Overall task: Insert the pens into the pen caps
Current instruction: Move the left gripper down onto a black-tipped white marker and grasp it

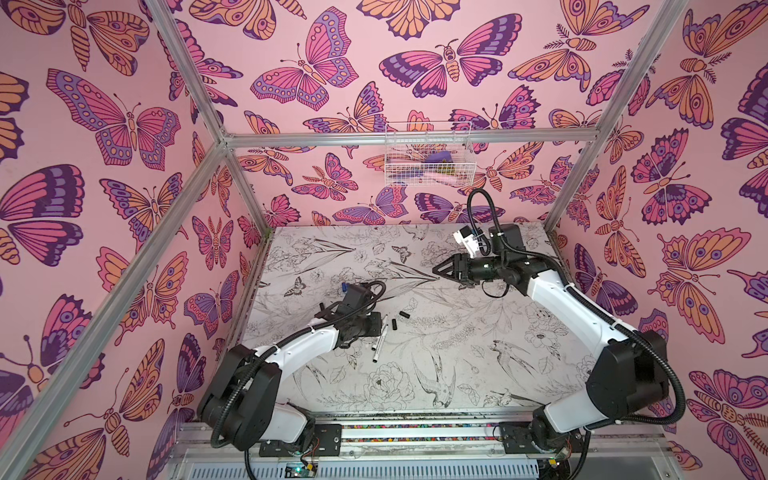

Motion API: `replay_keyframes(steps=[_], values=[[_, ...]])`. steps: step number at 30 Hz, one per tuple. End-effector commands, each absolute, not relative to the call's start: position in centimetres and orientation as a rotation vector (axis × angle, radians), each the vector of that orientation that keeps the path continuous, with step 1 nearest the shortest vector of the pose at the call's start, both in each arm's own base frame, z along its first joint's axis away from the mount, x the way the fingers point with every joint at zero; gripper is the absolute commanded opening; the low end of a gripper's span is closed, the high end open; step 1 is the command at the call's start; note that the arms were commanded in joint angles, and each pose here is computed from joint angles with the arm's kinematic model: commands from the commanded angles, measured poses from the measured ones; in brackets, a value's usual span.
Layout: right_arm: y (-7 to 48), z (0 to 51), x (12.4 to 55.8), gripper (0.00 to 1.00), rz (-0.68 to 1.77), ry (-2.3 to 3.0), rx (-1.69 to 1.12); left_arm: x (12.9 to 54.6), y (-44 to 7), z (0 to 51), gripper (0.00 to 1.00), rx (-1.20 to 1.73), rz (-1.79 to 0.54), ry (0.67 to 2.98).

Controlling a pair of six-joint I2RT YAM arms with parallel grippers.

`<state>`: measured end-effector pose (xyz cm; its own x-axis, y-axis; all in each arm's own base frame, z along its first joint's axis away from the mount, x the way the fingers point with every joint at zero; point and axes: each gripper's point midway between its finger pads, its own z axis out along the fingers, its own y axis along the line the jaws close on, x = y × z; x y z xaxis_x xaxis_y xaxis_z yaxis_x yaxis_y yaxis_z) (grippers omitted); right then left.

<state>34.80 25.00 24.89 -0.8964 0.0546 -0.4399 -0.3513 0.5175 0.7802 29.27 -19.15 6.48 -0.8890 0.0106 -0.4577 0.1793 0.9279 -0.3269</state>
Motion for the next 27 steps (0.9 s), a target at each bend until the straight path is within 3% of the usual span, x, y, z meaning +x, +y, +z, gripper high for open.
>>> replay_keyframes(steps=[1, 12, 27], values=[[25.2, 24.7, 34.7, 0.56, 1.335, 2.352, -0.275, 28.6, -19.3, 5.5, 0.36, 0.205, -0.473, 2.685], [25.2, 25.0, 34.7, 0.56, 1.33, 2.348, -0.286, 30.6, -19.7, 6.8, 0.36, 0.272, -0.361, 2.643], [25.0, 25.1, 34.5, 0.55, 1.318, 2.35, -0.291, 28.3, -19.6, 3.2, 0.33, 0.311, -0.339, 2.793]])
